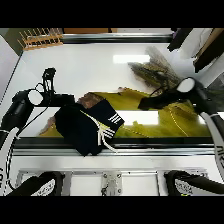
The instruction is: Fold the clothes and pants, and hang the long-sleeved shirts on hangers.
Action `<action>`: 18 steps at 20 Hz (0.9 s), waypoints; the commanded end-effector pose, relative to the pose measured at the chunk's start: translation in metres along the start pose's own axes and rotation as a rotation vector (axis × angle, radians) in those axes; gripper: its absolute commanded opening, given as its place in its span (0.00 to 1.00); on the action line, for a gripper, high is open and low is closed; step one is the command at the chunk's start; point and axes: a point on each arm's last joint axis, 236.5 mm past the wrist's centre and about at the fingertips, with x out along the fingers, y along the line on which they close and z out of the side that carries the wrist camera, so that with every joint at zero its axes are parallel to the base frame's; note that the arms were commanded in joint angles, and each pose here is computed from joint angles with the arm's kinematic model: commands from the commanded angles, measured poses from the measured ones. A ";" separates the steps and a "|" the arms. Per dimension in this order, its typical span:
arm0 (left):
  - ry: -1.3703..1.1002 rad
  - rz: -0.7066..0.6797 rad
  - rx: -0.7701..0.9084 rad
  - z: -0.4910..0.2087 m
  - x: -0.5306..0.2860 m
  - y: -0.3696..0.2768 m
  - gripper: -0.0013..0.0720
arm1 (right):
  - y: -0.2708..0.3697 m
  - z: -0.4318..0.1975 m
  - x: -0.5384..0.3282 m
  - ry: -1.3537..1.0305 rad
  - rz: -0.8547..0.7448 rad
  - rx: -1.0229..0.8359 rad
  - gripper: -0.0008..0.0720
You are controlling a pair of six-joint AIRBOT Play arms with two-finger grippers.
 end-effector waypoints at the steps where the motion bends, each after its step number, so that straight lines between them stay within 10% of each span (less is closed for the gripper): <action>1: 0.004 0.000 -0.009 -0.001 0.002 0.003 0.03 | 0.061 -0.038 0.077 0.193 0.124 -0.108 1.00; 13: 0.001 0.000 -0.009 0.000 0.002 0.003 0.03 | 0.099 -0.062 0.140 0.238 0.116 -0.215 0.99; 14: 0.001 0.000 -0.009 0.000 0.002 0.003 0.03 | 0.099 -0.062 0.140 0.238 0.117 -0.215 0.90; 17: 0.001 -0.001 -0.009 0.000 0.001 0.003 0.03 | 0.099 -0.059 0.138 0.228 0.116 -0.216 0.07; 18: -0.009 0.000 -0.005 0.002 -0.002 0.002 0.03 | 0.097 -0.052 0.134 0.210 0.105 -0.226 0.01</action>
